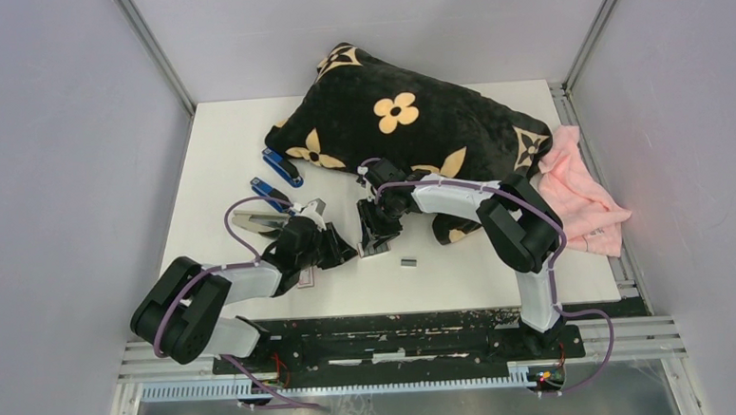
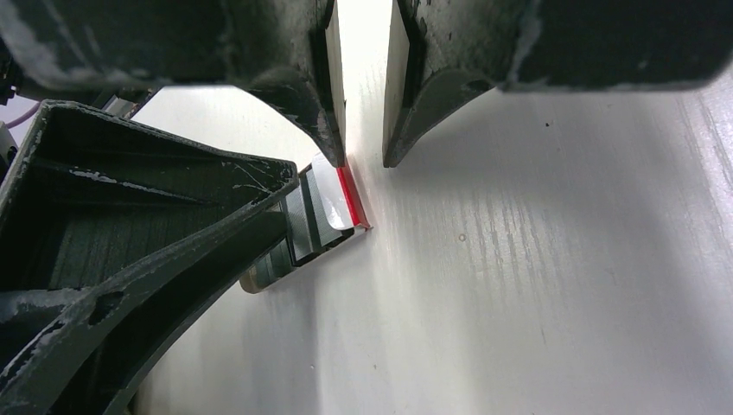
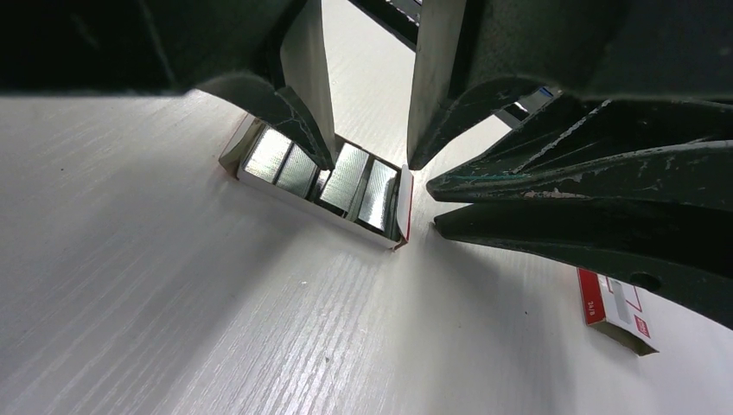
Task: Unload the staples from the stapler
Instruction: Place the staple in the staple box.
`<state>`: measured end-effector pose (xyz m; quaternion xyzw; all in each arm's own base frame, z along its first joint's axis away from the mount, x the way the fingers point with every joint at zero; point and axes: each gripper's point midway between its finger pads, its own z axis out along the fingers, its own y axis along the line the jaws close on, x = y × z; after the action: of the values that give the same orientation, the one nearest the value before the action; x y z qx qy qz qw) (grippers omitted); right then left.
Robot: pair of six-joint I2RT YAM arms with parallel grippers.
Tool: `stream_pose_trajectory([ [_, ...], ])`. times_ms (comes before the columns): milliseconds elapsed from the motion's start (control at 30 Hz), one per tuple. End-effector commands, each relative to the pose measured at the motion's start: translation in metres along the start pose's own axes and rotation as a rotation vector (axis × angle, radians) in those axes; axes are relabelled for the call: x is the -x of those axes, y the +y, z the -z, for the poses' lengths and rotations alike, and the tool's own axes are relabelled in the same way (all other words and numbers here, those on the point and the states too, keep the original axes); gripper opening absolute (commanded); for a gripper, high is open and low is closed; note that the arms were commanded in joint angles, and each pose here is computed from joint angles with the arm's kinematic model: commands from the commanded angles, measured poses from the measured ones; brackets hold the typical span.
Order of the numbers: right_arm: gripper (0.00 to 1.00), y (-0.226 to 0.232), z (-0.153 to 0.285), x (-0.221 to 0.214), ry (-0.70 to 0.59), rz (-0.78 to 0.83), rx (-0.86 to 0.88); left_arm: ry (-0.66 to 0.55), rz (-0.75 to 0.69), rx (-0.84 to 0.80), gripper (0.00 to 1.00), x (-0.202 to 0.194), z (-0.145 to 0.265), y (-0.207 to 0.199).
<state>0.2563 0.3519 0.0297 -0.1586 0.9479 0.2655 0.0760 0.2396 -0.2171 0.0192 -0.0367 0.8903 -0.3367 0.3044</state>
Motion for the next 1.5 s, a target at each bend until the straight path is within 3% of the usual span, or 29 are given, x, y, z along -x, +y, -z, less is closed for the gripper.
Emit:
stream_pose_trajectory([
  [0,0.42,0.006,-0.001,0.007,-0.014,0.002,0.028,0.005,-0.013,-0.007,0.3,0.0,-0.002,-0.003],
  [1067,0.42,0.013,-0.002,0.009,-0.011,0.017,0.068,0.022,-0.014,-0.02,0.31,-0.003,-0.005,-0.005],
  [1467,0.42,0.037,0.036,0.026,-0.072,0.138,0.167,-0.018,-0.014,-0.05,0.36,0.004,0.005,-0.013],
])
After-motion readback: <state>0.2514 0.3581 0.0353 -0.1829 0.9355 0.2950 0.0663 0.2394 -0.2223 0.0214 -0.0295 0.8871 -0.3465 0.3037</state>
